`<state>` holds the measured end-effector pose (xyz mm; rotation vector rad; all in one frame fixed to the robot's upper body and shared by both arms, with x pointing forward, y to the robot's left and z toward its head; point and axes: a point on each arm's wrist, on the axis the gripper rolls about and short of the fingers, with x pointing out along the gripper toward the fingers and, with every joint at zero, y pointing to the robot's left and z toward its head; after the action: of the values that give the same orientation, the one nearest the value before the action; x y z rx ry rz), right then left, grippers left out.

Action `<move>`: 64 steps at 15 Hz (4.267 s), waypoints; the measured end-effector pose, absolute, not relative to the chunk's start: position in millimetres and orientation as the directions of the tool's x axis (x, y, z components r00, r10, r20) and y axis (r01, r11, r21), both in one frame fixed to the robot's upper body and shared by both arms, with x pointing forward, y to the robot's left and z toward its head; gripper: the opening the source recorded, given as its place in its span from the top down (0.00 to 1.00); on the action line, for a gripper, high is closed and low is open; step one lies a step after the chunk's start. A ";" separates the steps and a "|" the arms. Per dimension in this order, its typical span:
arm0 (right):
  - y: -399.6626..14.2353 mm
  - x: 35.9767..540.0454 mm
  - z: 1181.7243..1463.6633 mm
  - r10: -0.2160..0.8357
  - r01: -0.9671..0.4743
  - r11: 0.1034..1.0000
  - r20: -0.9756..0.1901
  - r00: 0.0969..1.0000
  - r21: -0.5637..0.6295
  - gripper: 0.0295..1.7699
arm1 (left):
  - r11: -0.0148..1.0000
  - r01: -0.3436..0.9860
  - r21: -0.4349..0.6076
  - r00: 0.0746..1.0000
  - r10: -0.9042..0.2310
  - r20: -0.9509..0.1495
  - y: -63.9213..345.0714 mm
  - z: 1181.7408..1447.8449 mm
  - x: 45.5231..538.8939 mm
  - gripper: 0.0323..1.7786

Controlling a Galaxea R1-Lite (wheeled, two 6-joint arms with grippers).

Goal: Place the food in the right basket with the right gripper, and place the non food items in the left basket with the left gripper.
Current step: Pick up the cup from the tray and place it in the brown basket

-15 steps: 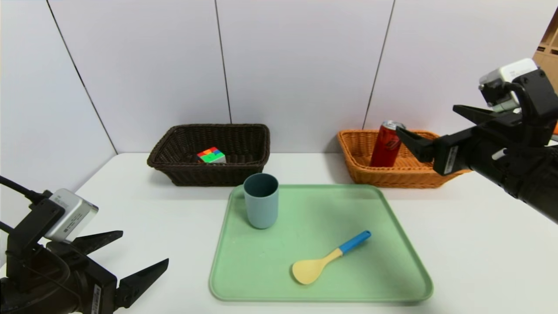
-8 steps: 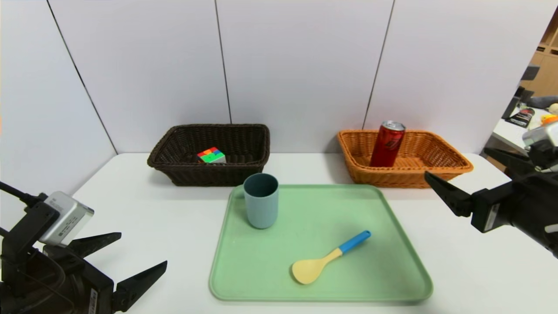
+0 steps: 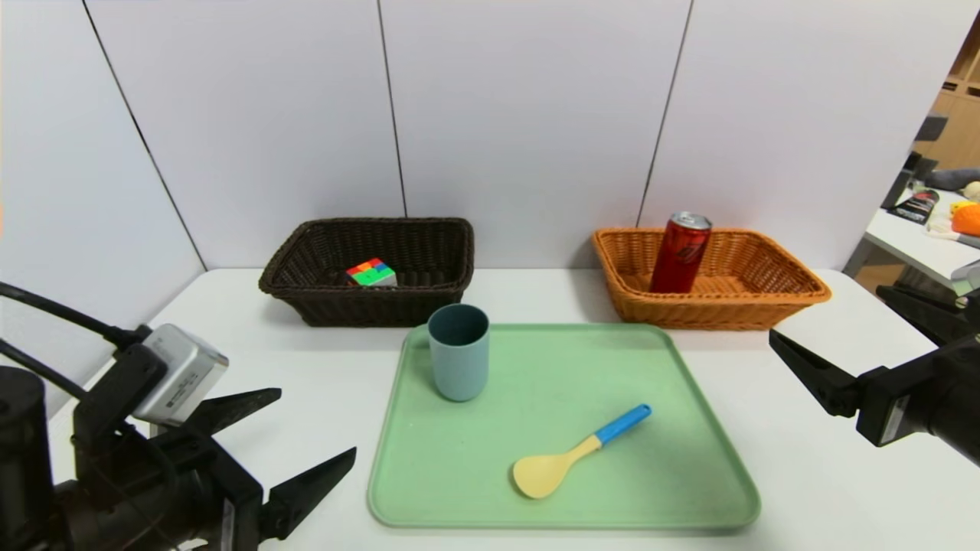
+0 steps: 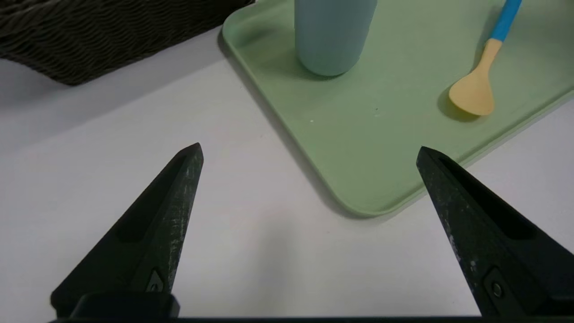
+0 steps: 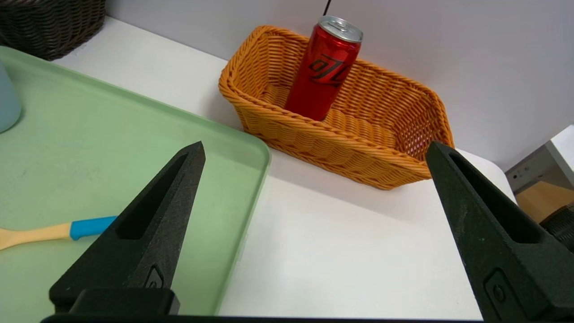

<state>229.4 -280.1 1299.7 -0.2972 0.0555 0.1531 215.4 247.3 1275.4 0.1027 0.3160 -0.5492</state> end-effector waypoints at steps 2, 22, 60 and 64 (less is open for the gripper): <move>-280.4 228.5 1298.5 0.143 -0.160 0.944 -0.081 0.986 -0.288 0.04 | 0.839 0.543 0.019 0.805 -0.514 -0.296 230.1 1272.3 229.4 0.05; -279.6 229.3 1290.6 0.154 -0.182 0.938 -0.115 0.981 -0.295 0.04 | 0.863 0.504 0.026 0.849 -0.490 -0.198 139.3 1209.8 345.9 0.05; -275.4 232.3 1278.0 0.167 -0.214 0.927 -0.173 0.971 -0.308 0.04 | 0.879 0.456 0.143 0.889 -0.456 -0.031 172.9 1374.4 398.0 0.37; -275.4 232.3 1278.0 0.167 -0.214 0.927 -0.173 0.971 -0.309 0.04 | 0.894 0.422 0.153 0.907 -0.414 -0.082 177.9 1357.4 432.6 0.37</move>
<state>232.3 -275.4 1278.0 -0.3323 0.1448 0.1962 432.6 177.9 1357.4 0.1691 0.0482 -0.4333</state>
